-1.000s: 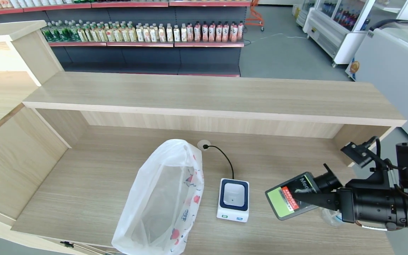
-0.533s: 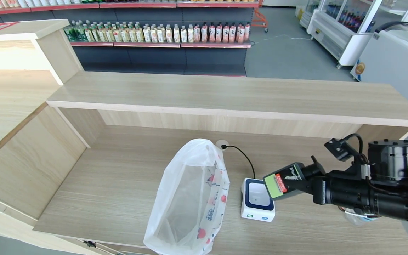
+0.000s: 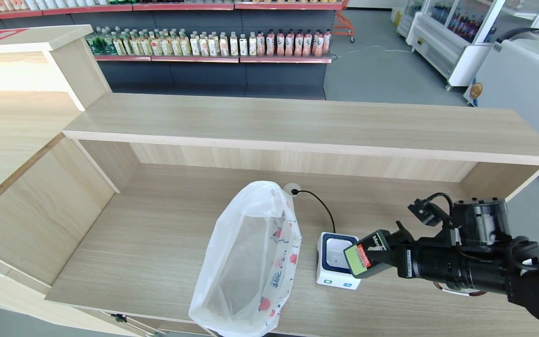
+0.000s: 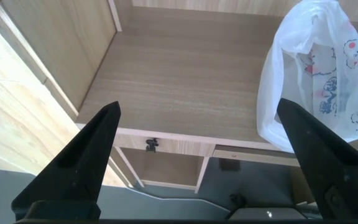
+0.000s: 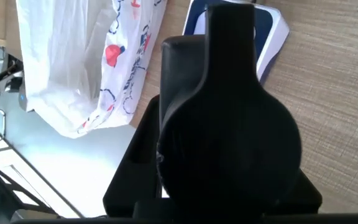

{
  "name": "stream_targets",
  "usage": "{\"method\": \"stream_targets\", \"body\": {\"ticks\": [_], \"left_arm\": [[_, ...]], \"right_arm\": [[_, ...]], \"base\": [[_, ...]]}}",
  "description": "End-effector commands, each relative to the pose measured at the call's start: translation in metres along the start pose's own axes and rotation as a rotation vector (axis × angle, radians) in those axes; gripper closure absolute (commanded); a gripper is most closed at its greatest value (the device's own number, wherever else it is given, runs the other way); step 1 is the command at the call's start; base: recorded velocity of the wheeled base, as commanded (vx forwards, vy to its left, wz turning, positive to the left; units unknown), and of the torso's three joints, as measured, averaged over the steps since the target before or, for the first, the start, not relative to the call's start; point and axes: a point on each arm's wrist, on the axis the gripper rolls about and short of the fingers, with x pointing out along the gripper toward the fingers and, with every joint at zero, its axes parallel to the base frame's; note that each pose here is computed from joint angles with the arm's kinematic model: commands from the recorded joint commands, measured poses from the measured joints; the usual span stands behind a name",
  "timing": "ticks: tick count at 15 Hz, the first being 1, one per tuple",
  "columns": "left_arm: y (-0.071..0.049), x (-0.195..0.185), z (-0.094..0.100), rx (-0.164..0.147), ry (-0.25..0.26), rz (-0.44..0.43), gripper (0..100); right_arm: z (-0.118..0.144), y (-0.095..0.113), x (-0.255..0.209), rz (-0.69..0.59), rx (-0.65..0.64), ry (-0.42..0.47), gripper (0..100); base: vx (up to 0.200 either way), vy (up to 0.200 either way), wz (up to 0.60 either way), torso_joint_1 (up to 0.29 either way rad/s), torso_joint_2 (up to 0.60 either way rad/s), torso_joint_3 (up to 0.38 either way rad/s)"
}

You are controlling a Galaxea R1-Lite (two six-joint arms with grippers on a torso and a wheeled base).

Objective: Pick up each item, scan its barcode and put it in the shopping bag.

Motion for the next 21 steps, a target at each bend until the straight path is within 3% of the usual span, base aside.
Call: {"method": "stream_targets", "body": {"ticks": [1,21], "left_arm": [[0.0,0.0,0.0,0.0,0.0,0.0,0],[0.0,0.0,0.0,0.0,0.0,0.0,0]], "right_arm": [[-0.005,-0.005,0.009,-0.006,0.008,0.018,100],[-0.02,-0.012,0.057,0.034,-0.032,-0.015,100]], "base": [[0.0,0.0,0.0,0.0,0.0,0.0],[0.0,0.0,0.0,0.0,0.0,0.0]]}}
